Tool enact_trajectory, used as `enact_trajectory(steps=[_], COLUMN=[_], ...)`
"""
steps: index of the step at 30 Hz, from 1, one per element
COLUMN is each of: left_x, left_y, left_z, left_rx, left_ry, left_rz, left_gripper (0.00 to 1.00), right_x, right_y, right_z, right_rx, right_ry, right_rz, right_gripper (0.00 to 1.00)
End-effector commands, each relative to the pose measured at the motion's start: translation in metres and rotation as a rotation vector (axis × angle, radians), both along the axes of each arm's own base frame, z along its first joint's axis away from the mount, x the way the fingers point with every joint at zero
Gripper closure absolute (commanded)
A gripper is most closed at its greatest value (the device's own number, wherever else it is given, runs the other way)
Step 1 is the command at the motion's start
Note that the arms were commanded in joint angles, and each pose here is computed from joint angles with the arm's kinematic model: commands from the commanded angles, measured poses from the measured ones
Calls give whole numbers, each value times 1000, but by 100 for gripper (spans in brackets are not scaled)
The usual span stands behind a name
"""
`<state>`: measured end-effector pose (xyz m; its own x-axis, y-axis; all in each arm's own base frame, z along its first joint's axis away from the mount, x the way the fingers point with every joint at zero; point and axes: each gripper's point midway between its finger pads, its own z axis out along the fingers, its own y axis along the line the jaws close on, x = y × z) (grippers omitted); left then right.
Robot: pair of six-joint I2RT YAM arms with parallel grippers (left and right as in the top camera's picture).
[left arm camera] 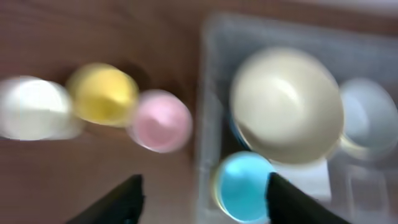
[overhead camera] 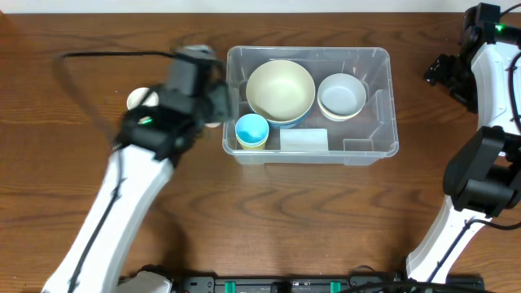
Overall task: Pack container
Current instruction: 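Move the left gripper to the white cup at the far left, then grasp the white cup with the left gripper and lift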
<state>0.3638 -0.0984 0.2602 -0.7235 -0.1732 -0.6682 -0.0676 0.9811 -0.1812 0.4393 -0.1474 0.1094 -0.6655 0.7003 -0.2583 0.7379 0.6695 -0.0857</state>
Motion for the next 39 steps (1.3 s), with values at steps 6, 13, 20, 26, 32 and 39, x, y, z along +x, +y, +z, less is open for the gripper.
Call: enact_trajectory(steps=[6,13,20,26,32,39], left_x=[11,30,46,51,49,47], left_y=[96,142,177,181,193,192], left_z=[12,-8,-64,-110,-134,-167], left_rx=[-5,-49,-81,-183,-189,-185], left_ry=[-30,87,264,391,455,539], left_rz=[331,429,524,523,557,561], left_gripper=[21,10,6,6,5,6], right_x=[-2,-2,-2,-2,-2,-2], right_y=[-7,-7,-7,-7,-7,-7], right_z=[-3,-3,-3,-3,-3,-3], right_rx=[-10,-10,-10,-10,-10,-10], right_ry=[8,8,8,8,8,8], right_rz=[-25,-25,-24,-24,-25,-25], right_gripper=[1,1,1,1,1,1])
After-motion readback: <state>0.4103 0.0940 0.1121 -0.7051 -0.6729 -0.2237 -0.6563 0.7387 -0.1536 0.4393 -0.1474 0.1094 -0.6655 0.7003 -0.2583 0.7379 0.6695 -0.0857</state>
